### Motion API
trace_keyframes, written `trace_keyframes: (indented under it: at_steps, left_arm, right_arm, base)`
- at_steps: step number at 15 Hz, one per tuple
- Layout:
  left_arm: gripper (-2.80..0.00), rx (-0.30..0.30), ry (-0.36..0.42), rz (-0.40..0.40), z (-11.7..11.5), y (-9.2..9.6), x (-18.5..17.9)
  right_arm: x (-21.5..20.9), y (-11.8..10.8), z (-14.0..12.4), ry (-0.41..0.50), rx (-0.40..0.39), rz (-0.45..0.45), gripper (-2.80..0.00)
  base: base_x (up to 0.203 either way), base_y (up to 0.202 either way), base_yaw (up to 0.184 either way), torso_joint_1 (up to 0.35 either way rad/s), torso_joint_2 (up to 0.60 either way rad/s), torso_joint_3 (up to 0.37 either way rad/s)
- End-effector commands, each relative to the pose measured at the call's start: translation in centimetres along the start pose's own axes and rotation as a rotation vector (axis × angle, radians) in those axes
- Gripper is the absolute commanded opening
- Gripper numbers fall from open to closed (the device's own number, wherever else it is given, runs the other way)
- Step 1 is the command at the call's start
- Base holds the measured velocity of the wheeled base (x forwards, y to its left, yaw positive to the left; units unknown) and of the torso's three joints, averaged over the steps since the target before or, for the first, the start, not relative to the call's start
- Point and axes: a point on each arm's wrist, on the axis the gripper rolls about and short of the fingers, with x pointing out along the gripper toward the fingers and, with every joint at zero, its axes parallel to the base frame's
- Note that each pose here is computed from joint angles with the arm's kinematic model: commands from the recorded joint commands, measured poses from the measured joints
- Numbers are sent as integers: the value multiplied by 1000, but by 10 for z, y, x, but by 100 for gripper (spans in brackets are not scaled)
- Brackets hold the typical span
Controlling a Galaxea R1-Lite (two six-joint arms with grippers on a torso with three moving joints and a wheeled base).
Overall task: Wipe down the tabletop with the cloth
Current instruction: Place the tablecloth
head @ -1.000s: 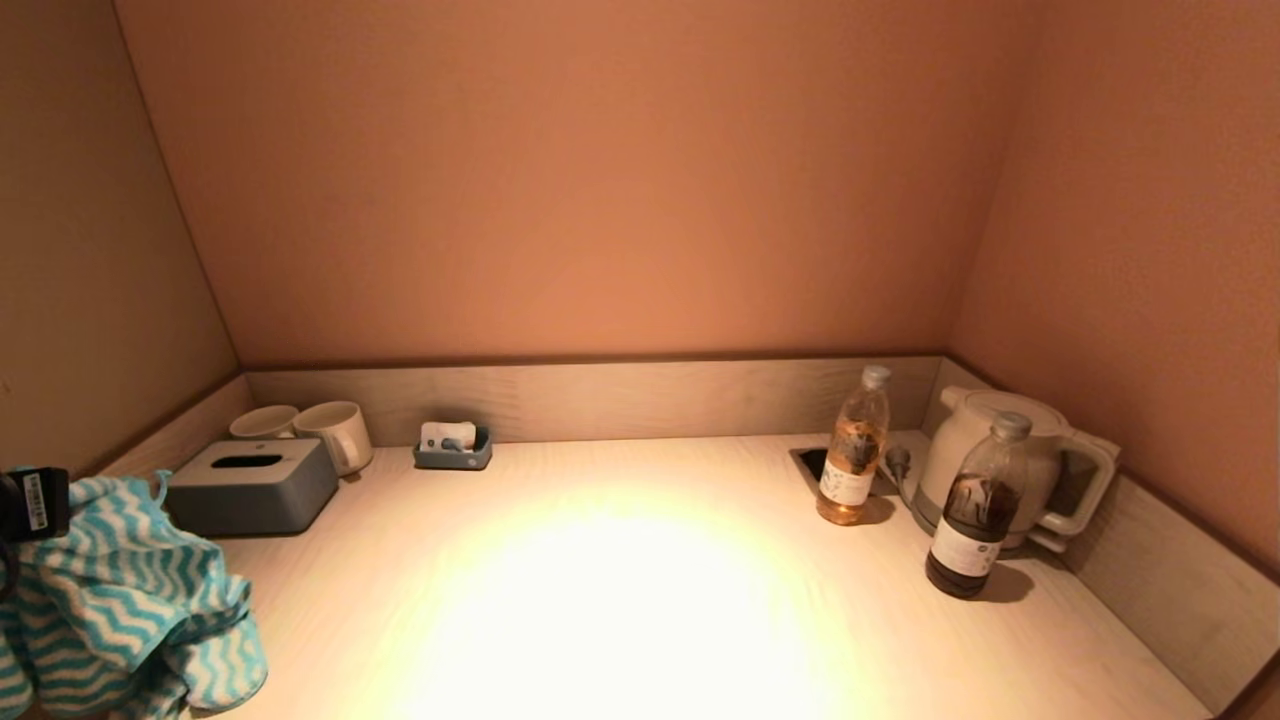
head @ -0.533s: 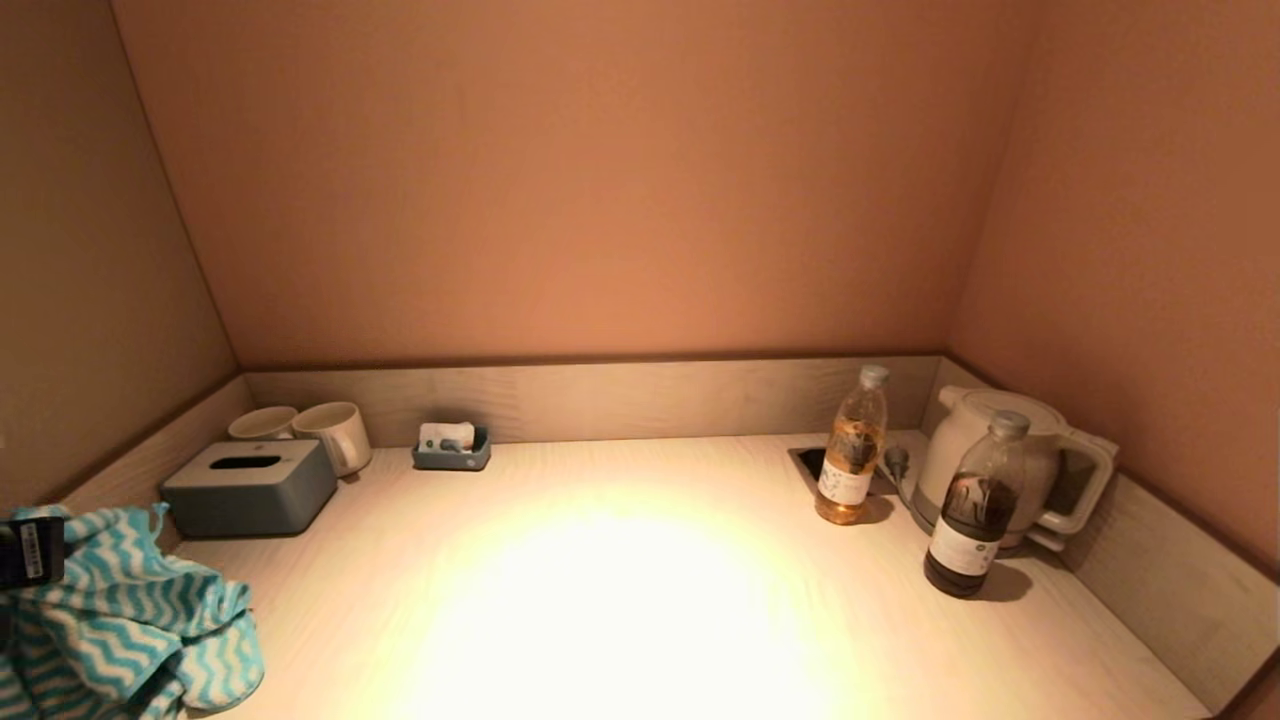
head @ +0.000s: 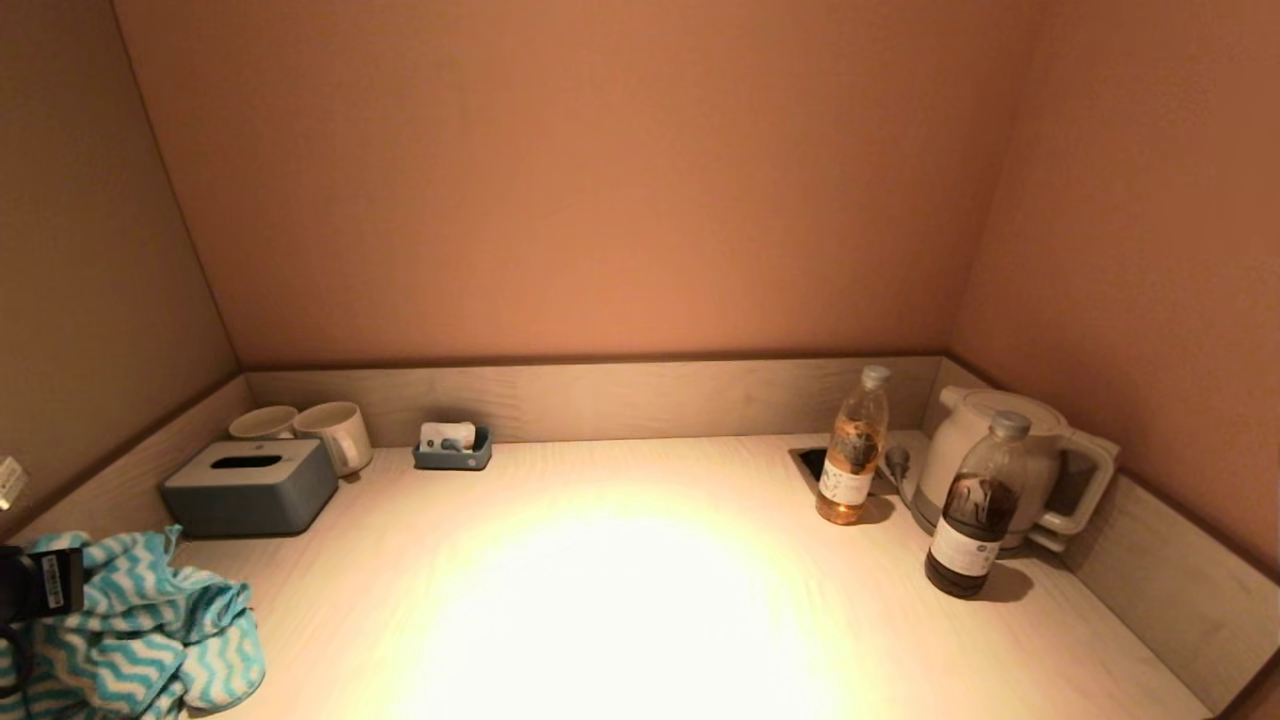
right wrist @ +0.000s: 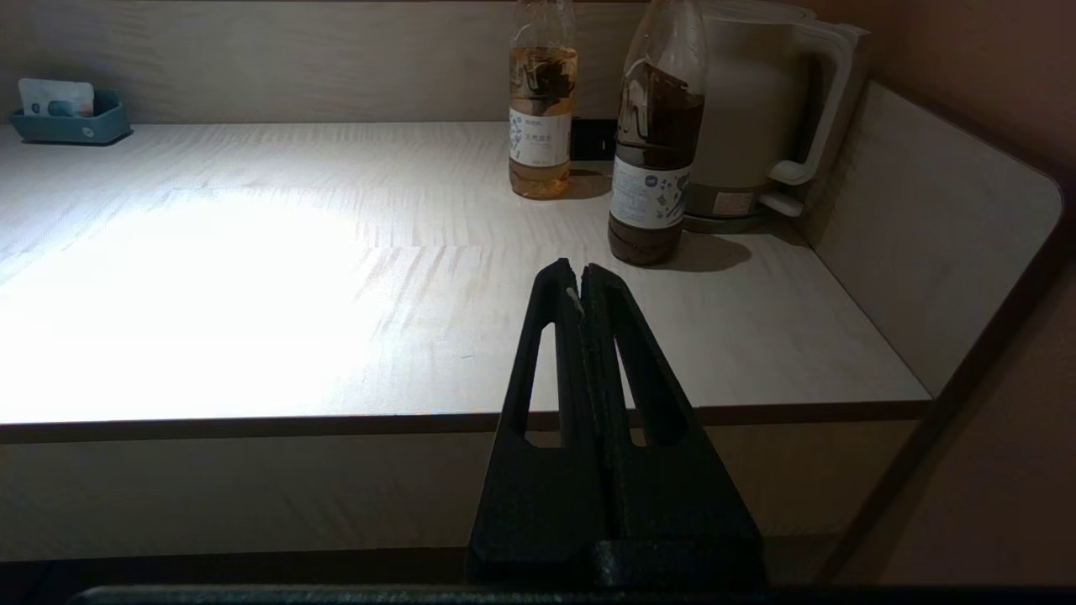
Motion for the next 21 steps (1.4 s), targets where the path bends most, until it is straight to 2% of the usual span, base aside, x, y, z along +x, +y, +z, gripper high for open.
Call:
trace_keyframes:
  at_steps: [1, 12, 13, 18, 21]
  left_arm:
    - [-280, -1, 12, -6, -2, 0, 3]
    - [-280, 20, 18, -24, -7, 2, 27]
    - [0, 19, 20, -24, -8, 2, 27]
    - [0, 25, -8, -34, -3, 2, 21]
    - [0, 30, -68, -30, 8, 0, 8]
  right_arm:
    - [0, 0, 0, 1, -1, 2, -280]
    - [0, 0, 0, 1, -1, 2, -280]
    - [0, 0, 0, 1, -1, 2, -280]
    - [0, 0, 0, 1, -1, 2, -280]
    - [0, 0, 0, 1, 0, 2, -280]
  base:
    - [0, 0, 0, 0, 0, 0]
    - [0, 0, 0, 0, 0, 0]
    - [0, 0, 0, 0, 0, 0]
    - [0, 0, 0, 0, 0, 0]
    - [0, 0, 0, 0, 0, 0]
